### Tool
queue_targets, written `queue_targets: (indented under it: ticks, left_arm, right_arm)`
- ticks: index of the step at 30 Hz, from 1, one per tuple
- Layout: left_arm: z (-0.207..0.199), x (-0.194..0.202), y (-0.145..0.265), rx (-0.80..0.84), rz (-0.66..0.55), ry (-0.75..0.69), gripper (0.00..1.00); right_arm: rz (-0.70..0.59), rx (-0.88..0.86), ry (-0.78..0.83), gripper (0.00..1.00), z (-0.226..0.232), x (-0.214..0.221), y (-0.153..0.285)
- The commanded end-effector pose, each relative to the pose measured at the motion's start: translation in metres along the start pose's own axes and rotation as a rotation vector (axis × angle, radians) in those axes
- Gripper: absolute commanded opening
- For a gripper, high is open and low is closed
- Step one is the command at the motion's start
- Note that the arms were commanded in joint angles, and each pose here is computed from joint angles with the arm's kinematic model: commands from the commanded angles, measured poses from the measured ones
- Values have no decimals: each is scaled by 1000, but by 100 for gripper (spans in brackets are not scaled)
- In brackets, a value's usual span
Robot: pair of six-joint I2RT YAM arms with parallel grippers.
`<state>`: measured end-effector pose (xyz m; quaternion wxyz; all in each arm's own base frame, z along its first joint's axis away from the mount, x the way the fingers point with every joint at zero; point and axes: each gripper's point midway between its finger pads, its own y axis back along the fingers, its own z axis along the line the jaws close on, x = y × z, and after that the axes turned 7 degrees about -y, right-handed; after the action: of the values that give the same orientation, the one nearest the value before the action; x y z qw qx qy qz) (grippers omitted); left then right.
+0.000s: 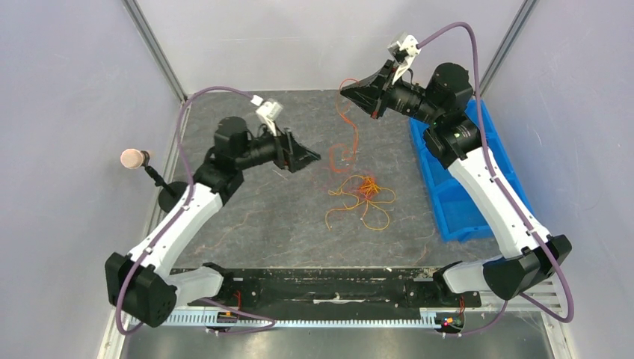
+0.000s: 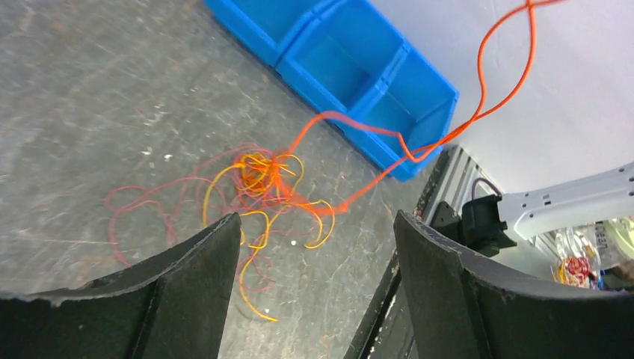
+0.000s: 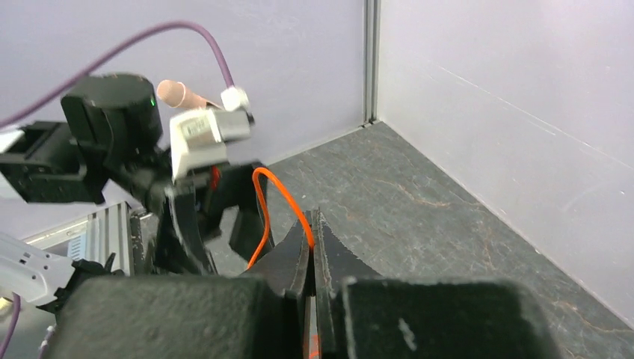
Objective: Untangle the cables
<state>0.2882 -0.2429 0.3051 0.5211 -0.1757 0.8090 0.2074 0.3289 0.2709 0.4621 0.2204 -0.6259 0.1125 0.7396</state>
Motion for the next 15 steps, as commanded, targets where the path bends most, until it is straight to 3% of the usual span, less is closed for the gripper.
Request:
queue_targets:
  ticks: [1, 8, 15]
  left_arm:
    - [1, -2, -27, -44, -31, -63, 82]
    - [-20, 32, -60, 63, 41, 23, 82]
    - [19, 30, -78, -101, 17, 56, 82]
  right_arm:
    - [-106, -58, 13, 0, 24, -42, 6]
    - [-141, -101, -32, 0, 37, -54, 8]
    - [-165, -170, -83, 0, 54, -62, 12]
